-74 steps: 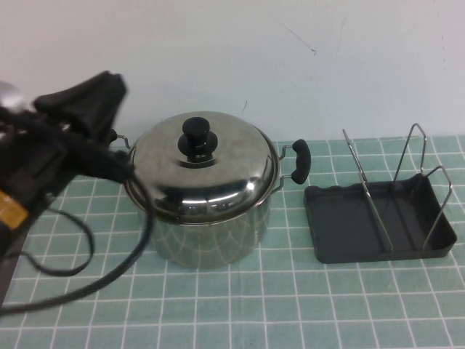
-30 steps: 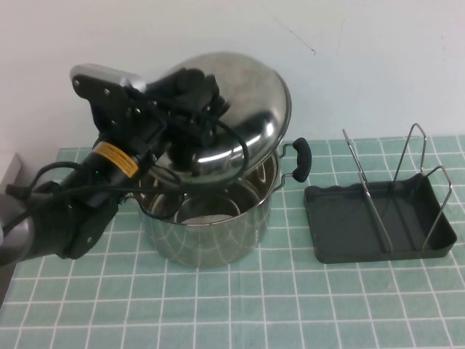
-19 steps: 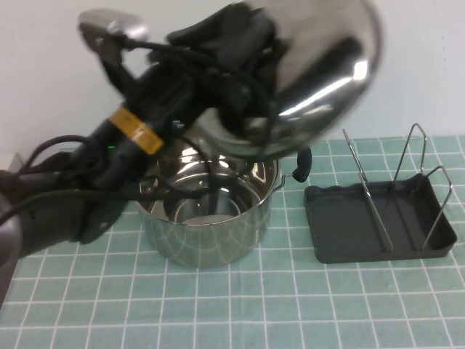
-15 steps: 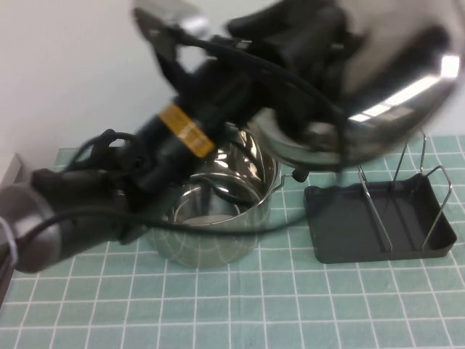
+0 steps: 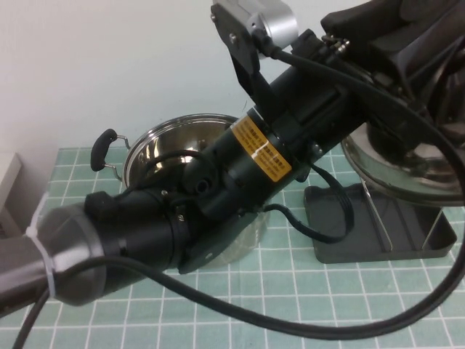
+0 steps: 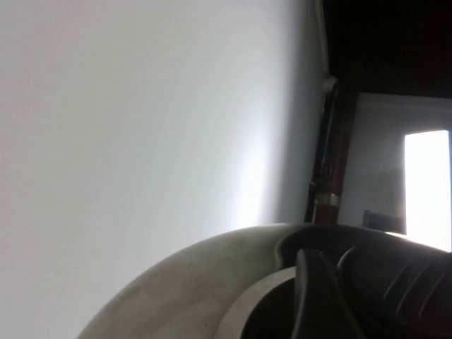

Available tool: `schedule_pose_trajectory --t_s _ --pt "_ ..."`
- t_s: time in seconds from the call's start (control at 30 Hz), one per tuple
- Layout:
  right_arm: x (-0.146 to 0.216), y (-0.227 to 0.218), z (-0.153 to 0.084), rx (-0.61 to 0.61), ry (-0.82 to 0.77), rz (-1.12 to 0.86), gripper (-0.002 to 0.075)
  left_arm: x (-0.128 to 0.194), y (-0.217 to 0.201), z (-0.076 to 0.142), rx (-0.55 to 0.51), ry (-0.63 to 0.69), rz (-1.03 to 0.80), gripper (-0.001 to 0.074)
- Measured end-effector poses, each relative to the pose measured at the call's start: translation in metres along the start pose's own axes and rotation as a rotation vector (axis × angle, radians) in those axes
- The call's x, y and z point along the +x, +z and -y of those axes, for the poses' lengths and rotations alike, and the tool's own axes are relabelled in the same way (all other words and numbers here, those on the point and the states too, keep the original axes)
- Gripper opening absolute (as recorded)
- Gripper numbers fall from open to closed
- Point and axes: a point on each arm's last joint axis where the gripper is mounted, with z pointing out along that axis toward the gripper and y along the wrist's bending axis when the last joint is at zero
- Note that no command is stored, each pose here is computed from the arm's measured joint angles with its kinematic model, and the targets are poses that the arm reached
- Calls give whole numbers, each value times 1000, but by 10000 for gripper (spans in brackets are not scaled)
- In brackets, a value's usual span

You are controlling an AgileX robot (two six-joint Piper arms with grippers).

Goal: Put pot lid on rack
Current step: Hand over the pot lid

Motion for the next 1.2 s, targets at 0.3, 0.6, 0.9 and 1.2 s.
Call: schedule_pose_trajectory --t_s 0.3,0.6,0.9,1.2 --pt "13 33 27 10 172 -162 538 10 5 18 39 16 -19 328" --pt "16 42 26 -74 160 -221 148 18 4 17 42 -16 -96 328" --pt "15 43 31 -44 9 -209 64 32 2 13 -14 -106 -263 529" --pt "17 55 56 93 -111 -228 64 11 -6 5 -65 52 -399 569"
